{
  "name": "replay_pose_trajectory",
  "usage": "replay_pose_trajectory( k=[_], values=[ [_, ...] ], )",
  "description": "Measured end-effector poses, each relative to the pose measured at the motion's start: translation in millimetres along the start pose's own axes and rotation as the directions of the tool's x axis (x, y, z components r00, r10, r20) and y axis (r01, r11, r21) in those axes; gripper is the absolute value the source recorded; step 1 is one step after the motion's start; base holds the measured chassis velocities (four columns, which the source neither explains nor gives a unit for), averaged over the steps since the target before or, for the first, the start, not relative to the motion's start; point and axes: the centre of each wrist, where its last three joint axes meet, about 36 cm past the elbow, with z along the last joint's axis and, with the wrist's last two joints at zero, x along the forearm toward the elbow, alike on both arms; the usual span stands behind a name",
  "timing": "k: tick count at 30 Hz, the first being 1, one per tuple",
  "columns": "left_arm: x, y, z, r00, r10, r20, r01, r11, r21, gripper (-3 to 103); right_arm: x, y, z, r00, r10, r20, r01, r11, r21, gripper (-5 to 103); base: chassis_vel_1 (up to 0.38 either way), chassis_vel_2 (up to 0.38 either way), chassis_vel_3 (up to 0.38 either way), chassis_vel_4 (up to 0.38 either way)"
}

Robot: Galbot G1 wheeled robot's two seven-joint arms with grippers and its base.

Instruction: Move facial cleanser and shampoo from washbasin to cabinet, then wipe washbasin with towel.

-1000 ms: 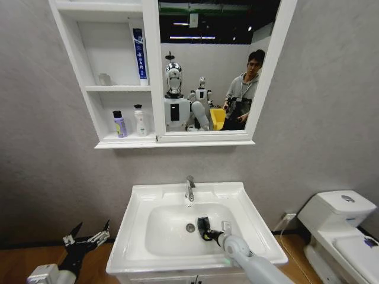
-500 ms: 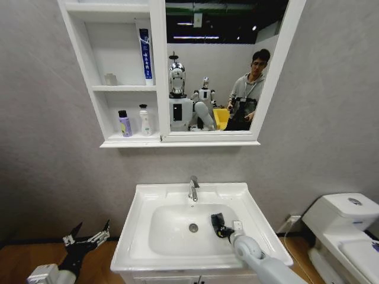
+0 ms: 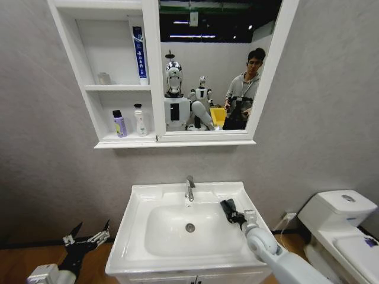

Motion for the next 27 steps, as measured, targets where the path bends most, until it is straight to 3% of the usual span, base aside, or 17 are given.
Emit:
replay_pose_trajectory(
  k=[6, 11, 14, 20, 27],
  values=[
    [0.0, 0.0, 0.0, 1.0, 0.0, 0.0, 0.0, 1.0, 0.0, 100, -29.1, -21.5, -9.3, 1.0, -0.021, 0.007, 0.022, 0.998, -0.056, 3, 0.0, 0.0, 0.0, 0.0],
    [0.0, 0.0, 0.0, 1.0, 0.0, 0.0, 0.0, 1.0, 0.0, 100, -54.1, -41.2, -18.1, 0.999, -0.049, -0.012, 0.047, 0.987, -0.151, 3, 0.0, 0.0, 0.0, 0.0],
    [0.0, 0.0, 0.0, 1.0, 0.0, 0.0, 0.0, 1.0, 0.0, 100, -71.7, -47.6, -24.3, 0.996, -0.085, -0.036, 0.074, 0.966, -0.248, 3, 0.0, 0.0, 0.0, 0.0],
    [0.0, 0.0, 0.0, 1.0, 0.0, 0.0, 0.0, 1.0, 0.0, 100, -88.1, -41.8, -33.5, 0.99, -0.134, -0.052, 0.109, 0.935, -0.339, 3, 0.0, 0.0, 0.0, 0.0],
    [0.0, 0.0, 0.0, 1.0, 0.0, 0.0, 0.0, 1.0, 0.0, 100, -96.4, -8.2, -49.8, 0.974, -0.224, -0.024, 0.202, 0.915, -0.348, 3, 0.0, 0.0, 0.0, 0.0]
  ],
)
